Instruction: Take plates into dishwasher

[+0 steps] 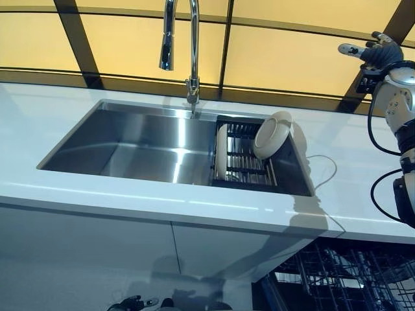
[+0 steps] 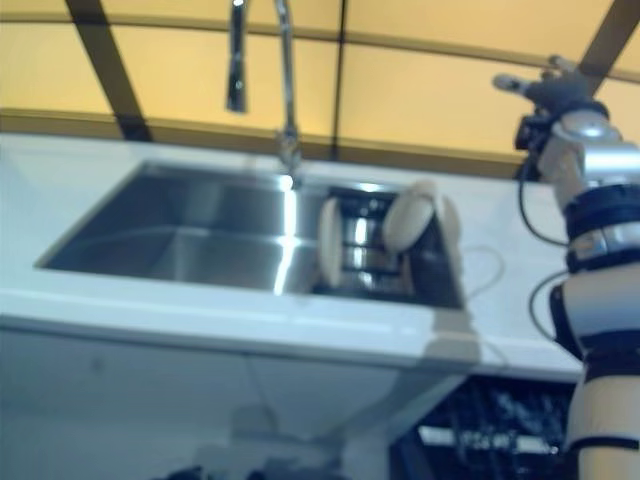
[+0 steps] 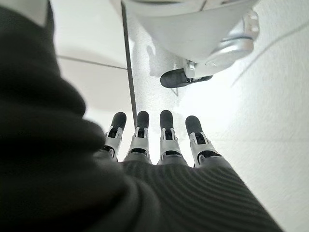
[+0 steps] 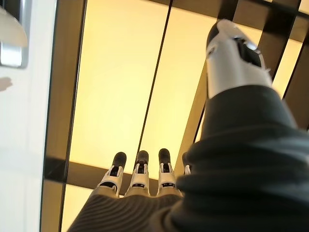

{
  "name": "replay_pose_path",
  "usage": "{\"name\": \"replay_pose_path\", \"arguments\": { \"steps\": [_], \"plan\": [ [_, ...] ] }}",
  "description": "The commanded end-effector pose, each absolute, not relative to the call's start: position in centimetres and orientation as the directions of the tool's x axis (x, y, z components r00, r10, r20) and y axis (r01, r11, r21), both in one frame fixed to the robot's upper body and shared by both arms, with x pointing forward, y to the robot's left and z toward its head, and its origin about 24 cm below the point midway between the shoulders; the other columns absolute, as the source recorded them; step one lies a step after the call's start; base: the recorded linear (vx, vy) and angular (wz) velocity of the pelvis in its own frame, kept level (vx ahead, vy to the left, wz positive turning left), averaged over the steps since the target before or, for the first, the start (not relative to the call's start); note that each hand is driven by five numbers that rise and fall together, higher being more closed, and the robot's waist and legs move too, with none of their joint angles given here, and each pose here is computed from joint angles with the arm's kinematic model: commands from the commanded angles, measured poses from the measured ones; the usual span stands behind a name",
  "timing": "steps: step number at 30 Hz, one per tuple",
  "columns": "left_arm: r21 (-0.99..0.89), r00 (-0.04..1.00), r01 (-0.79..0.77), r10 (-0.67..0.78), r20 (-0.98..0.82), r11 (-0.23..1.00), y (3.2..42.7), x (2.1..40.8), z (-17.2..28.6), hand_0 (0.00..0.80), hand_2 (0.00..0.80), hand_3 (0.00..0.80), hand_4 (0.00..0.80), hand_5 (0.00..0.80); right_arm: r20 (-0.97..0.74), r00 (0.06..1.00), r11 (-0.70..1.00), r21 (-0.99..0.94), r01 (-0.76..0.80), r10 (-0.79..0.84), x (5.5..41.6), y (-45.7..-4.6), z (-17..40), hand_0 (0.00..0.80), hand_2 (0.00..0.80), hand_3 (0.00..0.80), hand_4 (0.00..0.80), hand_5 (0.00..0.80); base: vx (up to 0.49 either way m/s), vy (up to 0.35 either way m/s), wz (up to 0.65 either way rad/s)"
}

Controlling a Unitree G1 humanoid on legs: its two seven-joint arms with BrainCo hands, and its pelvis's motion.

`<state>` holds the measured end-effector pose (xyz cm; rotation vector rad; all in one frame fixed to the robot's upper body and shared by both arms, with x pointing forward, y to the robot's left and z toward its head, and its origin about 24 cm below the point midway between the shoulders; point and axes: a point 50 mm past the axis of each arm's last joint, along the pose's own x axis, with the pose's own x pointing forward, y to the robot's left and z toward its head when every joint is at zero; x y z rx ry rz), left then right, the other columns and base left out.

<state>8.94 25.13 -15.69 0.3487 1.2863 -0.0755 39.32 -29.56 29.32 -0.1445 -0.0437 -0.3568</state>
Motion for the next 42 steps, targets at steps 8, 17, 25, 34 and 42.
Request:
{"name": "replay_pose_path", "arguments": {
  "steps": [8,17,25,34,42],
  "plan": [
    [0.27,0.339,0.344,0.149,-0.929,0.899,26.2,11.9,-14.5,0.0,0.0,0.0,0.0,0.0,0.146,0.924,0.914,-0.153,0.375,-0.354,38.5,-30.0,31.0,0.0,0.0,0.0,0.0,0.0,0.058,0.031,0.02],
    [0.235,0.316,0.396,0.109,-0.942,0.888,24.9,11.1,-15.2,0.0,0.0,0.0,0.0,0.0,0.106,0.904,0.907,-0.043,0.42,-0.414,38.4,-31.0,30.6,0.0,0.0,0.0,0.0,0.0,0.107,-0.032,0.06],
    [0.267,0.361,0.354,0.133,-0.923,0.896,25.7,11.1,-14.9,0.0,0.0,0.0,0.0,0.0,0.193,0.88,0.897,0.013,0.441,-0.435,38.0,-30.2,33.0,0.0,0.0,0.0,0.0,0.0,-0.072,-0.011,0.05],
    [0.268,0.4,0.319,0.128,-0.908,0.909,25.1,11.9,-14.8,0.0,0.0,0.0,0.0,0.0,0.23,0.892,0.921,0.07,0.383,-0.388,38.1,-28.7,34.2,0.0,0.0,0.0,0.0,0.0,-0.061,0.012,0.01],
    [0.276,0.41,0.318,0.131,-0.903,0.907,25.2,12.0,-14.8,0.0,0.0,0.0,0.0,0.0,0.247,0.891,0.925,0.105,0.365,-0.38,38.0,-28.4,35.0,0.0,0.0,0.0,0.0,0.0,-0.004,0.0,0.0]
  ]
}}
